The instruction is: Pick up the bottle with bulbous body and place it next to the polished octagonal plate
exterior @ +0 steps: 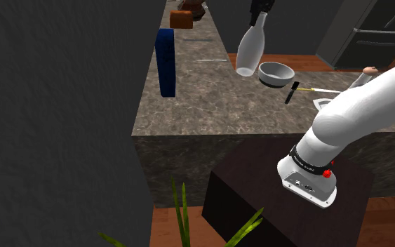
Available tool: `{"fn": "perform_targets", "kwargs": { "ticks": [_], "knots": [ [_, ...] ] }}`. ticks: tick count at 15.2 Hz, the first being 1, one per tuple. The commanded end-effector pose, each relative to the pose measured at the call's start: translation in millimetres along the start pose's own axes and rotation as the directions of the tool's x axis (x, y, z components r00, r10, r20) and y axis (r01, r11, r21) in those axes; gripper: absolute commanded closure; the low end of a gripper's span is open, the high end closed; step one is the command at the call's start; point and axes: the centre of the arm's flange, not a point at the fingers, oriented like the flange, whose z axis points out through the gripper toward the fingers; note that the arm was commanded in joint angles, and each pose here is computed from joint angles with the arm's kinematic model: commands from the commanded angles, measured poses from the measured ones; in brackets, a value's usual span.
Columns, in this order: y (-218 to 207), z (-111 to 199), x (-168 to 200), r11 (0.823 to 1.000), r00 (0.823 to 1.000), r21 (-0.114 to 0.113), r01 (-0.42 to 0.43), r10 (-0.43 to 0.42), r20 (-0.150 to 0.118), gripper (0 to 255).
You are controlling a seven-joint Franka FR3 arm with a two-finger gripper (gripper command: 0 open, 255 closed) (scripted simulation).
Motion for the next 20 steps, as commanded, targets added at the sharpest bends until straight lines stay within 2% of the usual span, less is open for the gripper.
{"fn": "perform_targets", "kwargs": {
  "ticks": [1,20],
  "knots": [
    [5.7,-9.3,-20.8,1.000,1.000,0.000,0.001,-0.001,0.000,255],
    [62.9,-123.5,-236.7,1.000,1.000,0.000,0.001,-0.001,0.000,255]
  ]
}}
